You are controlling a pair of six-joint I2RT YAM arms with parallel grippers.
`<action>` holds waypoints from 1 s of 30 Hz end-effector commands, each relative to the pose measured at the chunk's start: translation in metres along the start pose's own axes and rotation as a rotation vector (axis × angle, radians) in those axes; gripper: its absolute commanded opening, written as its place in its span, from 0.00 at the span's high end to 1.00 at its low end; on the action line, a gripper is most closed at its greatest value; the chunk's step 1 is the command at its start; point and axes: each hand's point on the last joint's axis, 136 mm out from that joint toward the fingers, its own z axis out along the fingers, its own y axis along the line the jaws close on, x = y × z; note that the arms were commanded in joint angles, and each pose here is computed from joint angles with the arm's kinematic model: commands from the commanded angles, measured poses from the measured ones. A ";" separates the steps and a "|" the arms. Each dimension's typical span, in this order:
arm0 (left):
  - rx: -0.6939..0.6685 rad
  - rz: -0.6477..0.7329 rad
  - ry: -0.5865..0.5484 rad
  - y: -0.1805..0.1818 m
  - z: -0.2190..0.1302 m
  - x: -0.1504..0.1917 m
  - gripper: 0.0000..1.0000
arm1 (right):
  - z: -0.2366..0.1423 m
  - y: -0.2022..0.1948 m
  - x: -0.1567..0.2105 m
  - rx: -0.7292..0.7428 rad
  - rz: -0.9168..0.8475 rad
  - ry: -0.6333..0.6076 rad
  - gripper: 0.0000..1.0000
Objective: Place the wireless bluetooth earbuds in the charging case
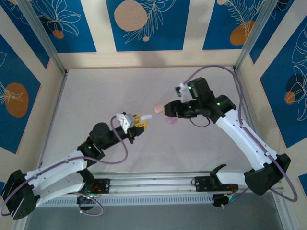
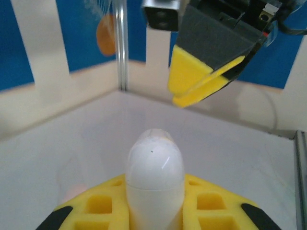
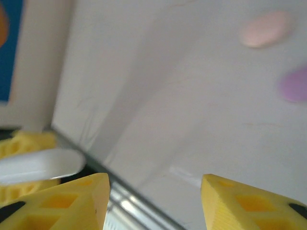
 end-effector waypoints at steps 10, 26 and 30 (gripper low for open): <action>-0.148 -0.569 0.585 0.023 0.068 0.153 0.84 | 0.015 -0.157 0.013 0.349 0.362 -0.127 0.46; -0.364 -0.817 0.773 0.072 0.049 0.221 0.30 | -0.019 -0.241 -0.034 0.596 0.221 -0.389 0.40; -0.556 -0.619 0.755 0.110 0.012 0.184 0.15 | -0.015 -0.264 -0.054 0.691 0.034 -0.466 0.36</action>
